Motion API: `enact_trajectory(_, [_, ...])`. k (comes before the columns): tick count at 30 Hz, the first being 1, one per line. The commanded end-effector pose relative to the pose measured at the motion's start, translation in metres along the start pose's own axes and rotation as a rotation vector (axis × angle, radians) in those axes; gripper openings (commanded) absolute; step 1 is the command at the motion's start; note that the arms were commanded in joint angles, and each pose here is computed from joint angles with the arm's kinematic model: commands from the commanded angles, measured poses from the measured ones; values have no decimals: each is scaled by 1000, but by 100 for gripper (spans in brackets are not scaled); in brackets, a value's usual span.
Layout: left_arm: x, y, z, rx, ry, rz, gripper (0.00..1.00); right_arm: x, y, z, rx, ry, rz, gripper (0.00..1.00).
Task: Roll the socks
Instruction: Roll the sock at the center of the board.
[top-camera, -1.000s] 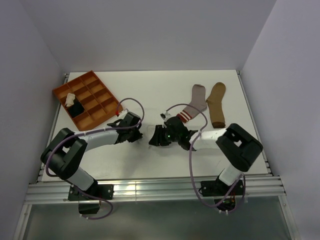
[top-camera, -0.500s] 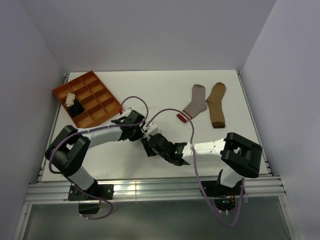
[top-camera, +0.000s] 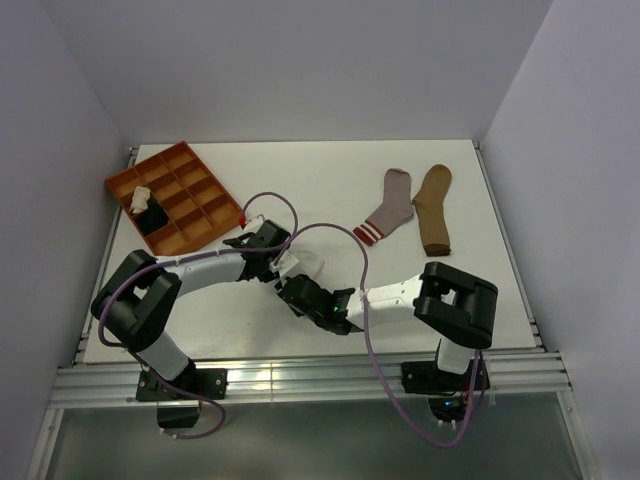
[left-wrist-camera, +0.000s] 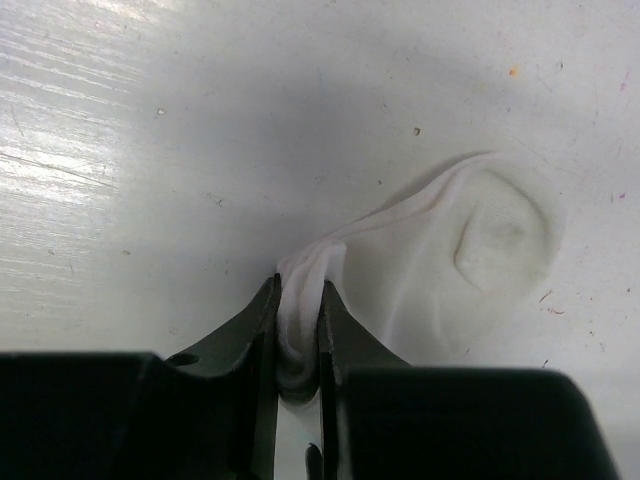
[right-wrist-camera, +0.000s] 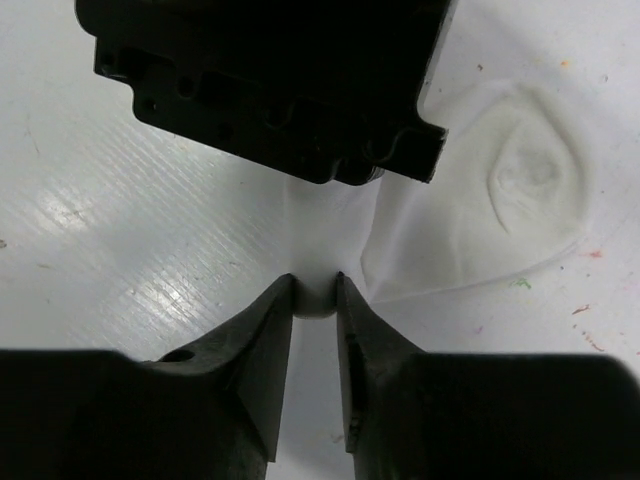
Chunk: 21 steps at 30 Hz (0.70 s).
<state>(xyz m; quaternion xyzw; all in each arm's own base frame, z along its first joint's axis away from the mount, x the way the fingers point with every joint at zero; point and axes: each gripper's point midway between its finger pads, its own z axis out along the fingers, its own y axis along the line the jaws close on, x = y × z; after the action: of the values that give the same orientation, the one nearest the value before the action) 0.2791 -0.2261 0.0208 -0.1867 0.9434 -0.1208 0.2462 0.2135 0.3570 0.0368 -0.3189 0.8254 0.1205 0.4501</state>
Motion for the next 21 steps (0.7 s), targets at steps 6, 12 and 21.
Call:
enact_trajectory(6, [23, 23, 0, -61, 64, 45, 24, 1, 9, 3, -68, 28, 63, 0])
enact_trajectory(12, [3, 14, -16, -25, -12, 3, 68, 8, -1, 0, -220, 108, 250, 0])
enact_trajectory(21, [-31, 4, -52, 62, -135, -103, 81, -4, -4, -13, -574, 177, 595, 0])
